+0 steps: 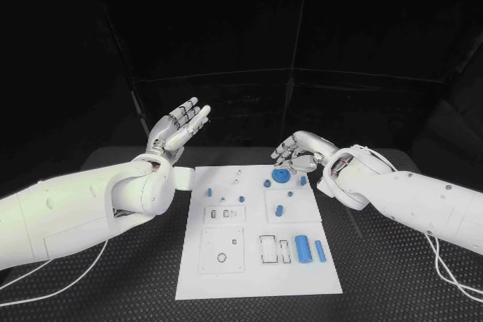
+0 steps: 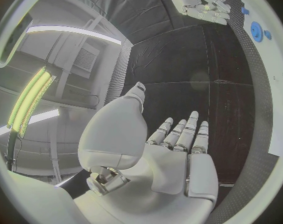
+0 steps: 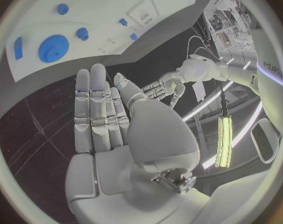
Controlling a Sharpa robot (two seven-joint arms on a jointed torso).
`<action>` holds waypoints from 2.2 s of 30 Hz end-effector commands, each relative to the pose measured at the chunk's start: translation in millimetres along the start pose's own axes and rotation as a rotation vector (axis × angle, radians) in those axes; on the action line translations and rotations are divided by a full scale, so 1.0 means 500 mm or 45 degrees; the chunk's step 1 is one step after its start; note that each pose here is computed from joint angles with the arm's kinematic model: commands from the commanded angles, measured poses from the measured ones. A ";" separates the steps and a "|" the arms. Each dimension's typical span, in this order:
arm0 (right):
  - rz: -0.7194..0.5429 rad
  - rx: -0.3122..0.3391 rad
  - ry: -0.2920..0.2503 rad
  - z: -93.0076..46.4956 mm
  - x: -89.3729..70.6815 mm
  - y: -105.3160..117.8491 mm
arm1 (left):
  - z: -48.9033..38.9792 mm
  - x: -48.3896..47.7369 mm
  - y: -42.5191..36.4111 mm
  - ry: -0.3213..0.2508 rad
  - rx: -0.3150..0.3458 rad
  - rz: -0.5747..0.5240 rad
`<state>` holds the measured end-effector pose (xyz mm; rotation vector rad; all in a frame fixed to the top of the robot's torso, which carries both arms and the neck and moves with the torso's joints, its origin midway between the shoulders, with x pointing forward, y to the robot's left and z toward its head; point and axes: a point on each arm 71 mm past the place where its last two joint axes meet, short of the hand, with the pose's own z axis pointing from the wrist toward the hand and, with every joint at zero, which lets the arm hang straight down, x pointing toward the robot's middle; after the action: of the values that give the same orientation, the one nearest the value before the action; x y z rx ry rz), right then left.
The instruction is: Assemble the parts on the task board
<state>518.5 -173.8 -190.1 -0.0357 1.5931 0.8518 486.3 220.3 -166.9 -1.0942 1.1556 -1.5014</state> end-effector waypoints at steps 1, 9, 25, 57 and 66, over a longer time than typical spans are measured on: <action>-0.293 0.036 0.102 0.005 0.008 0.008 | -0.008 0.007 -0.008 0.033 0.010 -0.025; -0.444 0.047 0.169 0.013 0.017 0.022 | -0.021 0.017 -0.014 0.056 0.000 -0.042; -0.524 0.041 0.207 0.029 0.031 0.041 | -0.030 0.030 -0.018 0.085 -0.007 -0.062; -0.527 0.033 0.273 0.065 0.058 0.055 | -0.036 0.038 -0.019 0.111 -0.015 -0.083; -0.531 0.033 0.278 0.068 0.061 0.057 | -0.036 0.038 -0.019 0.110 -0.014 -0.082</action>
<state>526.6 -123.1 -201.8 -0.4220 1.7132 0.5154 464.5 207.4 -160.2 -1.1019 1.2020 -1.5892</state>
